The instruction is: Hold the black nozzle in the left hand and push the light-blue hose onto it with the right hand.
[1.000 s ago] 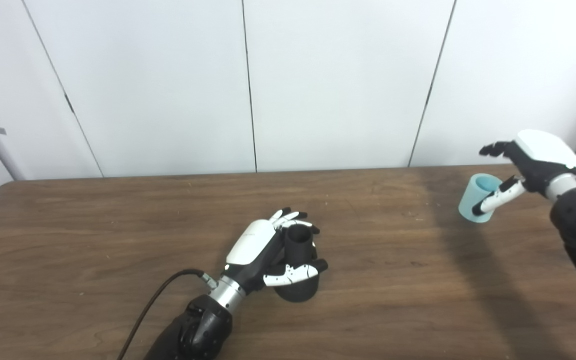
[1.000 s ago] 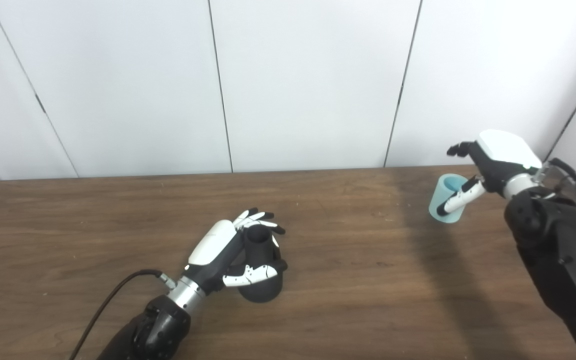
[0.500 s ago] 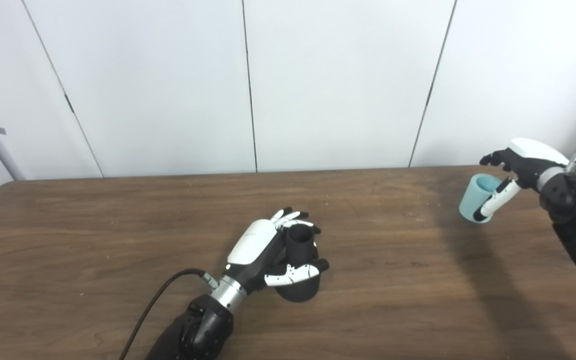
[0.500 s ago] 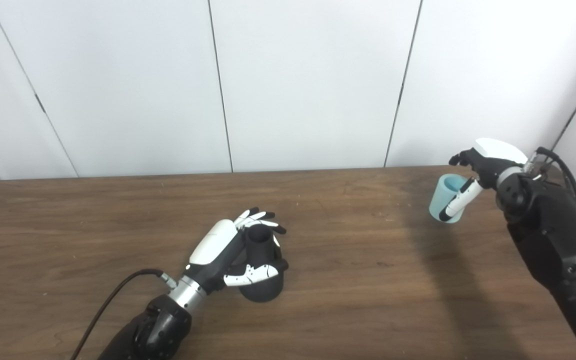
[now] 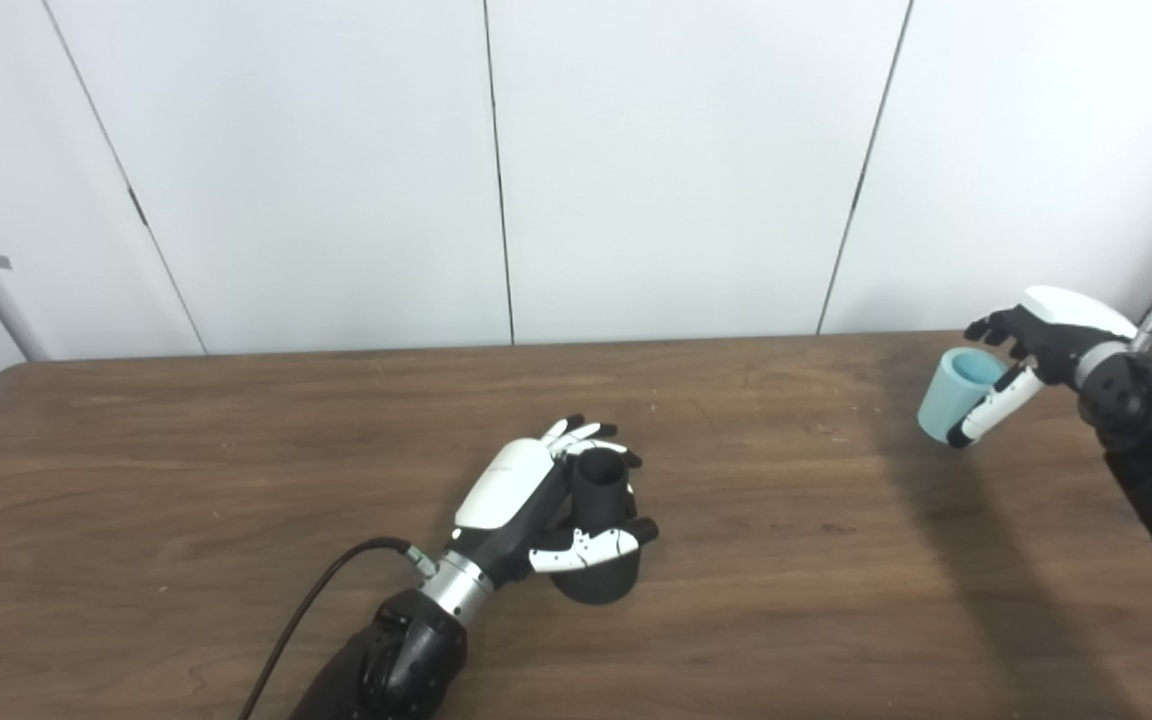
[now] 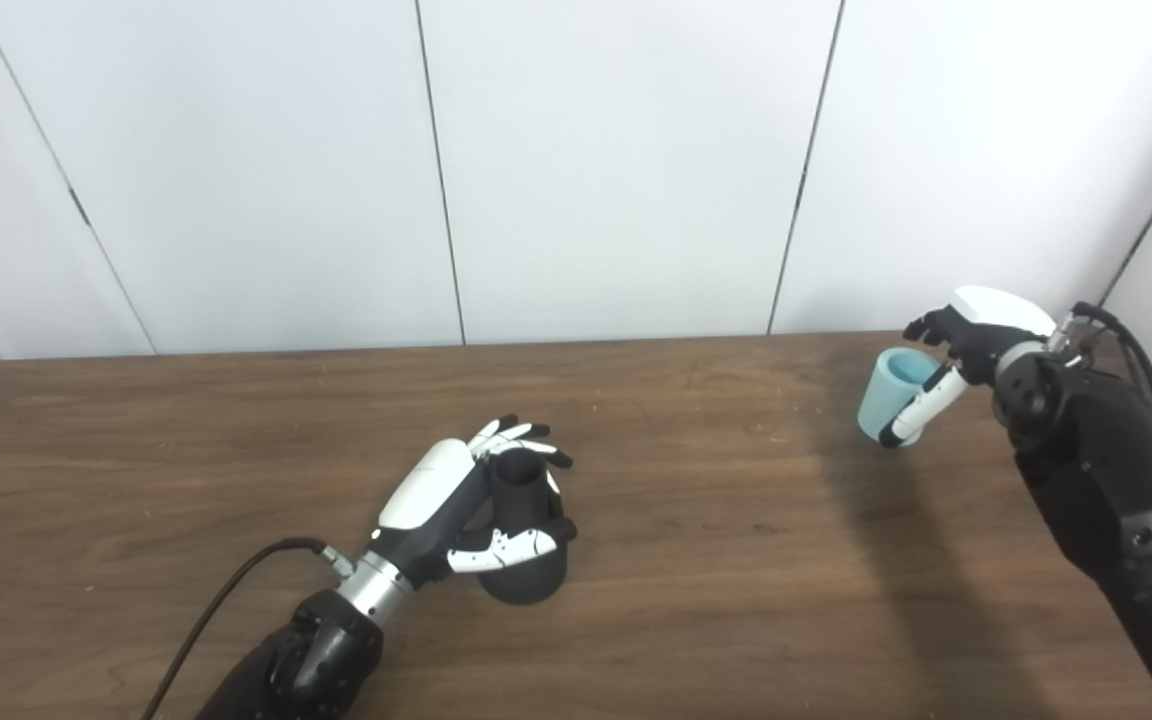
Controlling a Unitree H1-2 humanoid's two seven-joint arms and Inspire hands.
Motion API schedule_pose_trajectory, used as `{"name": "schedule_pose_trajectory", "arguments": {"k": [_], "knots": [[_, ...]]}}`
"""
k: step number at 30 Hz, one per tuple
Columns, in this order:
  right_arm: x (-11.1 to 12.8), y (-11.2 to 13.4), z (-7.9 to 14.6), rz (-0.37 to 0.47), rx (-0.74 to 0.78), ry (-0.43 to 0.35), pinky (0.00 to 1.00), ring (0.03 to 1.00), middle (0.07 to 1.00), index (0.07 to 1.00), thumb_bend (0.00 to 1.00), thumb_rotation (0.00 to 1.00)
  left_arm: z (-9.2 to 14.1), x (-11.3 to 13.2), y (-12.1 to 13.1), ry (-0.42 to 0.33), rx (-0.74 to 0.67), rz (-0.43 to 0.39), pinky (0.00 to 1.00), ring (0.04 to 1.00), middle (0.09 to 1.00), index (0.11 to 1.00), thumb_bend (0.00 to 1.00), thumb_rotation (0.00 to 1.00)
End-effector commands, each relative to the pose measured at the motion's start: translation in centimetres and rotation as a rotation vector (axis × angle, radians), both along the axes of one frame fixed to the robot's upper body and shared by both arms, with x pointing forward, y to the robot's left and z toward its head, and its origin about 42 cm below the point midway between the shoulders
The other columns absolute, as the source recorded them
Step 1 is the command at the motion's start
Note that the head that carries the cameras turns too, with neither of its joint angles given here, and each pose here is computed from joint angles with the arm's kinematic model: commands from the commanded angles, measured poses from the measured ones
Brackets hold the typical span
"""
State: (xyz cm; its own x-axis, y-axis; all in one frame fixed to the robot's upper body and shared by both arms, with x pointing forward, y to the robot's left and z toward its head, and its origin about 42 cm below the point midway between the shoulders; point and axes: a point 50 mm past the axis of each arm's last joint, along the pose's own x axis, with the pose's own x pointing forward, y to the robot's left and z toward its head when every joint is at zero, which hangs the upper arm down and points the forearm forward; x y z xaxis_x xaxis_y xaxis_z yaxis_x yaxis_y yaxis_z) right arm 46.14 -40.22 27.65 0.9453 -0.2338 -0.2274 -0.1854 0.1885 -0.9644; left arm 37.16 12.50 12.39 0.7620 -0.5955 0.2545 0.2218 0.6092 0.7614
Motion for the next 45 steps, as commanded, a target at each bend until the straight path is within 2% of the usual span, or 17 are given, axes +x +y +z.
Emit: {"name": "schedule_pose_trajectory", "arguments": {"k": [1,5,7,10,14,15,16,18,21,23,26,27,41,45], "knots": [[1.7,0.4,7.9,0.046,-0.083,-0.228,0.58,0.745,0.831,0.825,0.98,0.22,-14.0,-11.7,0.8,0.438,0.043,0.044,1.00,0.905,0.742,0.346,0.47,0.78],[1.5,1.0,7.6,0.063,-0.096,-0.233,0.56,0.714,0.797,0.813,0.94,0.20,-14.0,-11.9,0.7,0.438,0.042,0.044,1.00,0.904,0.742,0.347,0.47,0.78],[1.4,1.3,7.5,0.069,-0.099,-0.237,0.62,0.746,0.768,0.799,0.88,0.20,-14.0,-11.9,0.7,0.438,0.041,0.043,1.00,0.905,0.742,0.347,0.47,0.78],[1.4,1.3,7.4,0.080,-0.097,-0.246,0.65,0.749,0.744,0.788,0.84,0.18,-14.0,-11.9,0.7,0.440,0.044,0.042,1.00,0.905,0.742,0.345,0.47,0.78],[1.6,1.4,7.2,0.100,-0.095,-0.253,0.65,0.711,0.717,0.773,0.79,0.18,-14.1,-11.9,0.7,0.439,0.048,0.042,1.00,0.905,0.742,0.343,0.47,0.78],[1.8,1.5,7.1,0.108,-0.105,-0.252,0.72,0.697,0.699,0.760,0.78,0.17,-14.1,-11.9,0.7,0.438,0.049,0.042,1.00,0.905,0.742,0.345,0.47,0.78],[1.8,1.6,7.0,0.116,-0.119,-0.250,0.72,0.684,0.689,0.753,0.78,0.18,-14.1,-11.8,0.7,0.439,0.051,0.042,1.00,0.905,0.743,0.345,0.47,0.78],[1.9,1.7,6.8,0.129,-0.129,-0.240,0.54,0.619,0.663,0.737,0.77,0.20,-14.1,-11.8,0.8,0.439,0.051,0.043,1.00,0.905,0.743,0.345,0.47,0.78],[1.8,1.8,6.6,0.151,-0.137,-0.231,0.47,0.566,0.634,0.694,0.75,0.21,-14.1,-11.8,0.8,0.441,0.052,0.043,1.00,0.905,0.743,0.345,0.47,0.78],[1.7,1.8,6.6,0.158,-0.140,-0.223,0.41,0.495,0.580,0.639,0.74,0.22,-14.1,-11.9,0.8,0.442,0.051,0.043,1.00,0.905,0.743,0.345,0.47,0.78],[1.7,1.8,6.7,0.167,-0.130,-0.218,0.32,0.388,0.479,0.510,0.56,0.16,-14.1,-11.9,0.8,0.442,0.049,0.043,1.00,0.905,0.743,0.345,0.47,0.78],[1.7,1.8,6.7,0.169,-0.127,-0.219,0.30,0.367,0.458,0.498,0.54,0.16,-14.1,-11.9,0.8,0.443,0.049,0.043,1.00,0.905,0.743,0.345,0.47,0.78],[1.8,2.1,6.9,0.172,-0.136,-0.207,0.19,0.279,0.380,0.479,0.52,0.13,-14.1,-11.8,0.8,0.443,0.047,0.043,1.00,0.905,0.743,0.341,0.47,0.78],[1.6,3.1,7.6,0.194,-0.137,-0.209,0.16,0.255,0.364,0.483,0.52,0.14,-14.2,-11.9,0.7,0.444,0.048,0.043,1.00,0.905,0.743,0.341,0.47,0.78]]}}
